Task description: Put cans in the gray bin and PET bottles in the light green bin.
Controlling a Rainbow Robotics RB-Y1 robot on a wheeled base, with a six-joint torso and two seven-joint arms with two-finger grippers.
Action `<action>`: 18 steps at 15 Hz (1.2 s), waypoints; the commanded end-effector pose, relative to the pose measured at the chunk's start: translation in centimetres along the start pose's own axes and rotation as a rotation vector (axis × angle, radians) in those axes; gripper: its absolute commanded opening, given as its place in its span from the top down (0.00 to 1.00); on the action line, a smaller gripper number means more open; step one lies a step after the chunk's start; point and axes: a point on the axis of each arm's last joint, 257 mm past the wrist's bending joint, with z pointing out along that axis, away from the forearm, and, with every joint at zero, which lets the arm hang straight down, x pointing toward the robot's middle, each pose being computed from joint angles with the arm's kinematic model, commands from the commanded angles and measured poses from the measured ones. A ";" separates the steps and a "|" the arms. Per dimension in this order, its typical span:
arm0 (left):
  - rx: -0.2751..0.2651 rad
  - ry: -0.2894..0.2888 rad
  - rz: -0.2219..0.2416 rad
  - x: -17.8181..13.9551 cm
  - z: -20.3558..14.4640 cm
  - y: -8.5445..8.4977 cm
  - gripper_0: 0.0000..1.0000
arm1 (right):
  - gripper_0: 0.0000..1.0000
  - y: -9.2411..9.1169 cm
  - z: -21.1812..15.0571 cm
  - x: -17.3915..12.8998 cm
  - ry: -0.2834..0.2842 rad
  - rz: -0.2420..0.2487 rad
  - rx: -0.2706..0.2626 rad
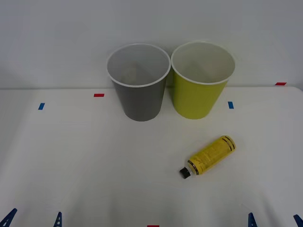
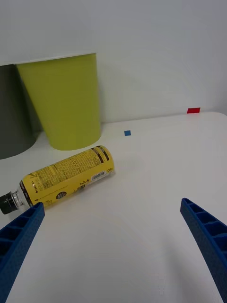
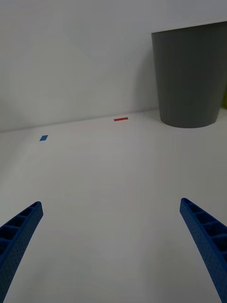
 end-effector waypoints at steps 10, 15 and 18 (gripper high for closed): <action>0.000 0.000 0.000 0.0 0.0 0.0 0.00 | 0.00 -1.3 -0.1 0.8 0.030 -0.096 -0.044; 0.000 0.000 0.000 0.0 0.0 0.0 0.00 | 0.00 -2.9 1.2 -0.8 0.088 -0.032 -0.100; 0.000 0.000 0.000 0.0 0.0 0.0 0.00 | 0.00 -2.9 2.8 -1.8 0.130 0.058 -0.101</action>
